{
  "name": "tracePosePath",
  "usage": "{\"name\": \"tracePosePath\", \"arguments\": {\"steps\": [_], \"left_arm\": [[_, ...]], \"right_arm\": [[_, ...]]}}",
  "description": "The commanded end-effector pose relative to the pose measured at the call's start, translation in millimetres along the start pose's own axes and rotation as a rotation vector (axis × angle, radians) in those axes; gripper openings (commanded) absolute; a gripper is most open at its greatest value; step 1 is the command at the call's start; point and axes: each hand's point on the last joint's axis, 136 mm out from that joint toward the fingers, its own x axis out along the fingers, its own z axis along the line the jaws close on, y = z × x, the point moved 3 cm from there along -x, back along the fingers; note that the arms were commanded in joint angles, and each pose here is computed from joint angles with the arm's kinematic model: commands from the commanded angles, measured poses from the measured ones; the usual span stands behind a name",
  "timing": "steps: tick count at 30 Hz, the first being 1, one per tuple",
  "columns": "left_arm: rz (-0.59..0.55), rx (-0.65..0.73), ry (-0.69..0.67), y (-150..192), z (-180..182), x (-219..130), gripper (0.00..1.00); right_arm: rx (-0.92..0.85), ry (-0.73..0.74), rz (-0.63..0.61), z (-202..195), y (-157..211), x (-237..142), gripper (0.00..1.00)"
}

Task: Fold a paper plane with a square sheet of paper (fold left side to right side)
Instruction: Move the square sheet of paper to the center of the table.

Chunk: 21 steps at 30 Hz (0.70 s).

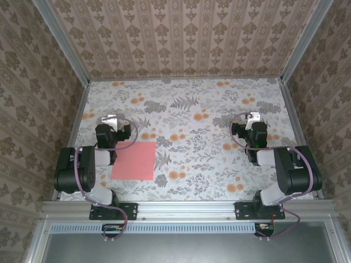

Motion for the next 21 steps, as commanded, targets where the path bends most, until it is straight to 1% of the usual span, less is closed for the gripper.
{"name": "tracePosePath", "arguments": {"steps": [1, 7, 8, 10, 14, 16, 18, 21], "left_arm": [[-0.026, 0.024, 0.0, -10.3, -1.1, 0.2, 1.0], [-0.033, 0.023, -0.001, -11.2, -0.4, -1.0, 1.0], [-0.037, 0.022, -0.006, -13.1, 0.0, -2.6, 1.0], [-0.06, 0.006, -0.05, -20.3, 6.4, -11.1, 1.0], [-0.084, -0.026, -0.114, -38.7, 16.3, -37.2, 1.0], [-0.057, -0.074, -0.145, -52.2, 22.1, -51.3, 1.0], [-0.014, -0.134, -0.162, -62.3, 25.8, -63.7, 1.0], [0.065, -0.24, -0.168, -69.4, 26.4, -78.9, 1.0]], "right_arm": [[-0.014, -0.011, -0.011, 2.0, -6.7, 3.2, 1.0], [-0.009, -0.014, -0.014, 1.3, -6.3, 2.2, 1.0], [-0.002, 0.005, -0.015, -1.3, -7.4, 2.1, 1.0], [0.028, 0.061, -0.023, -10.0, -13.7, -2.0, 1.0], [0.054, 0.105, -0.047, -17.1, -37.1, -23.1, 1.0], [0.088, 0.132, -0.05, -21.2, -47.5, -35.1, 1.0], [0.127, 0.127, -0.053, -20.4, -55.7, -44.8, 1.0], [0.213, 0.127, -0.028, -20.2, -62.3, -57.4, 1.0]]}}
